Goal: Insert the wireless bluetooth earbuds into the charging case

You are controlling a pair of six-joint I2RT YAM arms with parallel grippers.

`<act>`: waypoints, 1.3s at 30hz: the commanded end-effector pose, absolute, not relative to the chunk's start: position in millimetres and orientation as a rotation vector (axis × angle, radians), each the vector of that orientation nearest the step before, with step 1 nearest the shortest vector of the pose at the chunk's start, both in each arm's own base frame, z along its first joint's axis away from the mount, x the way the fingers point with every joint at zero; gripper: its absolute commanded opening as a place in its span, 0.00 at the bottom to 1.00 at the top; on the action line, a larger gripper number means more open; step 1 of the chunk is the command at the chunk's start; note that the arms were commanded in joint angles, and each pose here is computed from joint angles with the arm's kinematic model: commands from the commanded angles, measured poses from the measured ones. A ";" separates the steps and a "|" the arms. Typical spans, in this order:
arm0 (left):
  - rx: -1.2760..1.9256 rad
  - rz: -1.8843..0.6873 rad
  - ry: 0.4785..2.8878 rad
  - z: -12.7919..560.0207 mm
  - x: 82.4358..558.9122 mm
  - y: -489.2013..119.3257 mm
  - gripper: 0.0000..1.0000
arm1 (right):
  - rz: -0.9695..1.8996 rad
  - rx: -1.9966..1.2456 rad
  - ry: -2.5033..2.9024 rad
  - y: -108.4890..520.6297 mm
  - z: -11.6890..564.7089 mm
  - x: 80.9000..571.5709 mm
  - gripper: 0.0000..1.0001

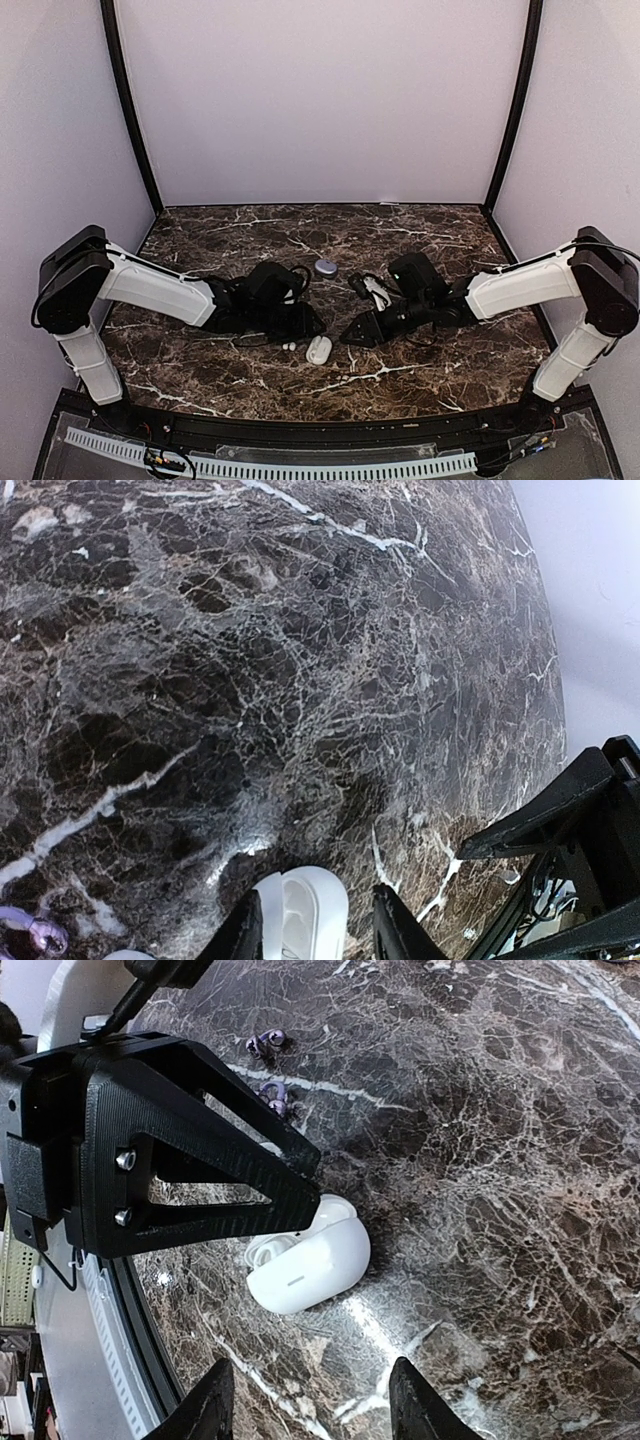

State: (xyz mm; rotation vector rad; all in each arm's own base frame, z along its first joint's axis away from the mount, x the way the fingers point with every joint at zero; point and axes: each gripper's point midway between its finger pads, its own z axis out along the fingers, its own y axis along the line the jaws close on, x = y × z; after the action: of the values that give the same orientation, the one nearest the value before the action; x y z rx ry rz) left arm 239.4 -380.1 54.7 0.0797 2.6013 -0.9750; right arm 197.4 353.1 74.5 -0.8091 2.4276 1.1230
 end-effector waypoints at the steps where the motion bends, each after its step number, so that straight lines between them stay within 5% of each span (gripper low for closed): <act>1: 0.124 -0.858 2.668 45.1 234.2 -364.7 0.35 | 1.156 -0.788 2.421 357.6 75.7 201.0 0.50; 39: 0.290 -0.736 2.705 37.7 215.4 -362.3 0.25 | 1.139 -0.811 2.460 358.8 65.2 189.8 0.50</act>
State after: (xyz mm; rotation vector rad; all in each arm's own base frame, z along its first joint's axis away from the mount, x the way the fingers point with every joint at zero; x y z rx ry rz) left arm 215.3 -359.5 32.3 0.2426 2.7212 -0.7838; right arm 187.3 356.8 60.4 -0.8021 2.4869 1.1443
